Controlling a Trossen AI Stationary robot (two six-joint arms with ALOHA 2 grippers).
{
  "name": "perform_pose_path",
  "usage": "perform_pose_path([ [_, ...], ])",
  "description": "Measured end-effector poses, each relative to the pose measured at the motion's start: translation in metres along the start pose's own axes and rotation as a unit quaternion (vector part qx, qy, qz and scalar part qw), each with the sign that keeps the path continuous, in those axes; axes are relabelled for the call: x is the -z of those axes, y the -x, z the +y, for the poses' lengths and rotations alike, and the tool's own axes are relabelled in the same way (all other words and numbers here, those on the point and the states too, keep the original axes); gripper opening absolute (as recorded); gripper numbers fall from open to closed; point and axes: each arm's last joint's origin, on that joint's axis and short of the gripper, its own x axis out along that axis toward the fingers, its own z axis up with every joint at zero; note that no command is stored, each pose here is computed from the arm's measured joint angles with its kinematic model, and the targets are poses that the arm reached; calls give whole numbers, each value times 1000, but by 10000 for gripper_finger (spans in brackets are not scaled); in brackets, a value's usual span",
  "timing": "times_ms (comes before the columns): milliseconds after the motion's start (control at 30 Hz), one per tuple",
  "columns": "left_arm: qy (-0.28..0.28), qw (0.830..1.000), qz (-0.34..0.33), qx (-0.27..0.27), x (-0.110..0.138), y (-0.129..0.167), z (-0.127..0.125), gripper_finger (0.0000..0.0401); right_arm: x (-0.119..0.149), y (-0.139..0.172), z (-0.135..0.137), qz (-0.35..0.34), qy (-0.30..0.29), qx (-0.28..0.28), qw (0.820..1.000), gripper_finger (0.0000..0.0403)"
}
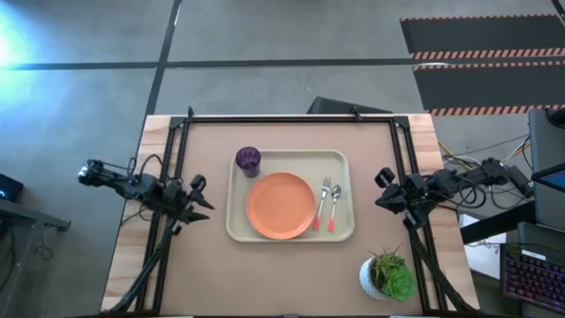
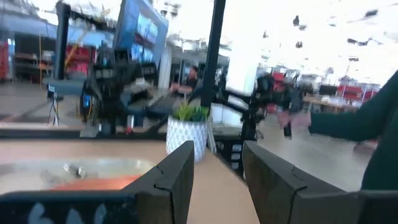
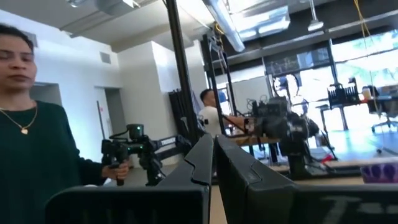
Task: Pick and place plate/cup/fork/spoon on tray
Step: Return to Home Position
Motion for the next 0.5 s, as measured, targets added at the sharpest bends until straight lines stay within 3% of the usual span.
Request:
perform_pose_path([
  [200,-33,999,-13,-23,-3,0,3,120,1,4,-4,0,14,27,1000,9],
  [367,-59,994,-19,-90,-4,1,14,120,-1,9,-13,-5,41,74,996,9],
  [500,-79,986,-23,-146,-6,4,26,120,5,11,-24,31,45,111,992,9],
])
